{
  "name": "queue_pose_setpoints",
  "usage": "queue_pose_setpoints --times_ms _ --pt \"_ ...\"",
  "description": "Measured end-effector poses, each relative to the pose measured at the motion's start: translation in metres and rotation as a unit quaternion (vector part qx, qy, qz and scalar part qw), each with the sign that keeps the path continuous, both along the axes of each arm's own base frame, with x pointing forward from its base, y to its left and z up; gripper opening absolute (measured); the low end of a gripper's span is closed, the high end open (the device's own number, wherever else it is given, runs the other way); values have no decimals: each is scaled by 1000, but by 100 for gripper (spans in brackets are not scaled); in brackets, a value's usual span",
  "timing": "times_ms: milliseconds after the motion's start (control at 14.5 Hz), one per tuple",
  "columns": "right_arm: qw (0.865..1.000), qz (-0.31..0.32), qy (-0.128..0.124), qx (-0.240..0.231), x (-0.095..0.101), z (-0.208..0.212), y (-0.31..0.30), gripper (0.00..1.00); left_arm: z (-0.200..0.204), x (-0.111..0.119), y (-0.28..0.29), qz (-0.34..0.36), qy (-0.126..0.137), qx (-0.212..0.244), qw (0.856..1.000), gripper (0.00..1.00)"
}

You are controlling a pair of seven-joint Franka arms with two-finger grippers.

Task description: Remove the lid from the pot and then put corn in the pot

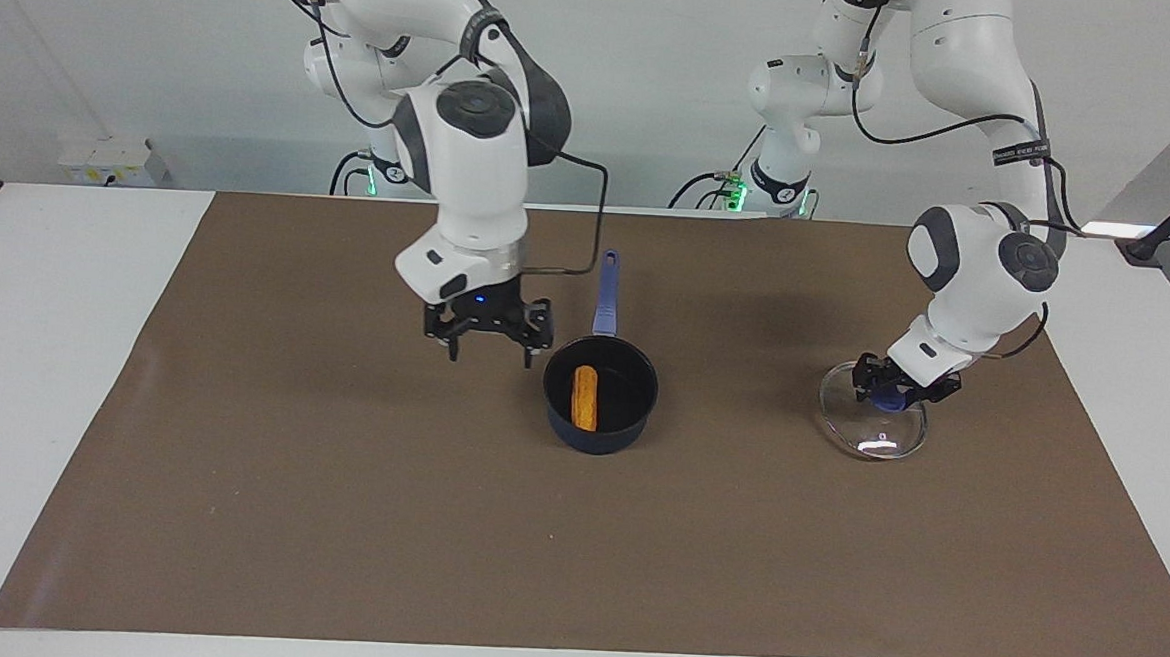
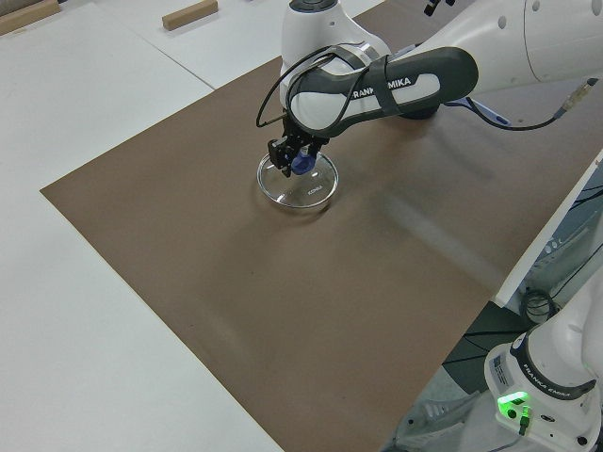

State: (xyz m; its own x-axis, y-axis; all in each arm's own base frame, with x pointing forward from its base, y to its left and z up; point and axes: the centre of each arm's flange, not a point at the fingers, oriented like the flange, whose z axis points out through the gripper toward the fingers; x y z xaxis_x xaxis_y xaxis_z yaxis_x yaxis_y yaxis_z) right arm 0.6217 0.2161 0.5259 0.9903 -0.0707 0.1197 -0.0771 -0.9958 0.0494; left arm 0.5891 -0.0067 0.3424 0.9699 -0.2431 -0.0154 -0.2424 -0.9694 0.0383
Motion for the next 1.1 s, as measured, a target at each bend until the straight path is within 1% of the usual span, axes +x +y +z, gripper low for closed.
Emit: queue_pose_setpoints --times_ms 138,207,345,552,621,690,828,966,1103 --pt "1000 1 21 -14 -6 31 -63 100 -3 -1 0 0 3 0 1000 67" --pt "999 -5 34 -14 -12 45 -90 100 -4 -1 0 -1 4 0 1000 67" --pt "998 -22 54 1 -27 69 -137 100 -4 -1 -1 -1 4 0 1000 67" --pt "996 -32 81 10 -49 92 -190 100 -4 -1 -1 -2 3 0 1000 94" --pt "995 -37 90 10 -55 95 -201 100 -3 -1 -1 -2 3 0 1000 100" --pt "994 -44 99 10 -59 96 -211 100 -2 0 -1 -2 2 0 1000 100" --pt "993 -49 102 11 -61 96 -231 100 6 3 -1 -3 -2 0 1000 100" --pt "993 -53 103 12 -62 96 -249 100 31 12 -2 -4 -4 -1 1000 100" --pt "993 -46 104 12 -63 96 -262 100 69 21 -2 -4 -7 -1 1000 100"
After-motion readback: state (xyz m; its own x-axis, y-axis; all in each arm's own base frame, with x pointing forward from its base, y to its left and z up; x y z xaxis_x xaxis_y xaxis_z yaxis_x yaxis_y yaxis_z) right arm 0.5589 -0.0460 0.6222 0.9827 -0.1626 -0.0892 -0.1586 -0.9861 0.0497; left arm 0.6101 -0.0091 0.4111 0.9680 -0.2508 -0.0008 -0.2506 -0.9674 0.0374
